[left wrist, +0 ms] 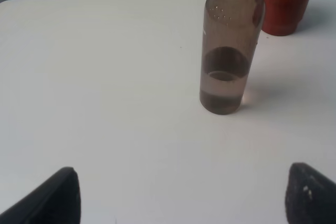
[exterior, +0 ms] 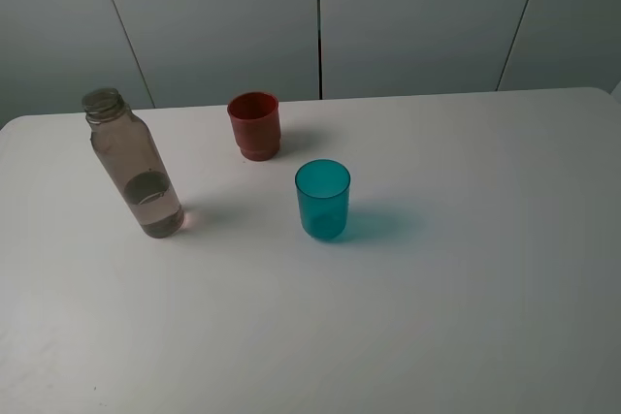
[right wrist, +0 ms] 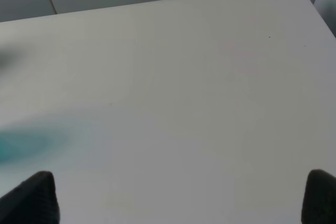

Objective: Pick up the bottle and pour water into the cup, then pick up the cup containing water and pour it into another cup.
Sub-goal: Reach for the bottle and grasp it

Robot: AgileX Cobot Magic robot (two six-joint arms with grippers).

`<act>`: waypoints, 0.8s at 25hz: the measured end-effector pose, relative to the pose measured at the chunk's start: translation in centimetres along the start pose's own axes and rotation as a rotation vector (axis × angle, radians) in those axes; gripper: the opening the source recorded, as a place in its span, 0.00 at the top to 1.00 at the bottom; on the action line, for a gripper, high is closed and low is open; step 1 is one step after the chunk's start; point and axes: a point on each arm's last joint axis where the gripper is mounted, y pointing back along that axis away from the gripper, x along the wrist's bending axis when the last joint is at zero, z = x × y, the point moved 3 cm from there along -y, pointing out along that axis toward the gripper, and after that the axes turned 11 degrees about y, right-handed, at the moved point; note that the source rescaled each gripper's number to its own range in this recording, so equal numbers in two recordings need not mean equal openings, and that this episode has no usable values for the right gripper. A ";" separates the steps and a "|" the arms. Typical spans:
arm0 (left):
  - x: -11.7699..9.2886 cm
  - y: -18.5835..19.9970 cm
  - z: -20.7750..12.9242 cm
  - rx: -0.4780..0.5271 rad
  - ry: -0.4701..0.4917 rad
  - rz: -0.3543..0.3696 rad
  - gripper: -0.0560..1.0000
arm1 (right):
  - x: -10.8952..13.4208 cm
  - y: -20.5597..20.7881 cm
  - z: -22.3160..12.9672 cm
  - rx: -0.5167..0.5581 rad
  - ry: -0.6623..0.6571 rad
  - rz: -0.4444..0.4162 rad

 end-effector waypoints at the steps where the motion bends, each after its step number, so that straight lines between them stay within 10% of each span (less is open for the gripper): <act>1: 0.0 0.0 0.0 0.000 0.000 0.000 0.00 | -0.1 0.0 0.0 0.000 0.002 -0.005; 20: 0.0 0.0 0.0 0.000 0.000 0.000 0.00 | -0.1 0.0 0.0 0.000 0.002 -0.005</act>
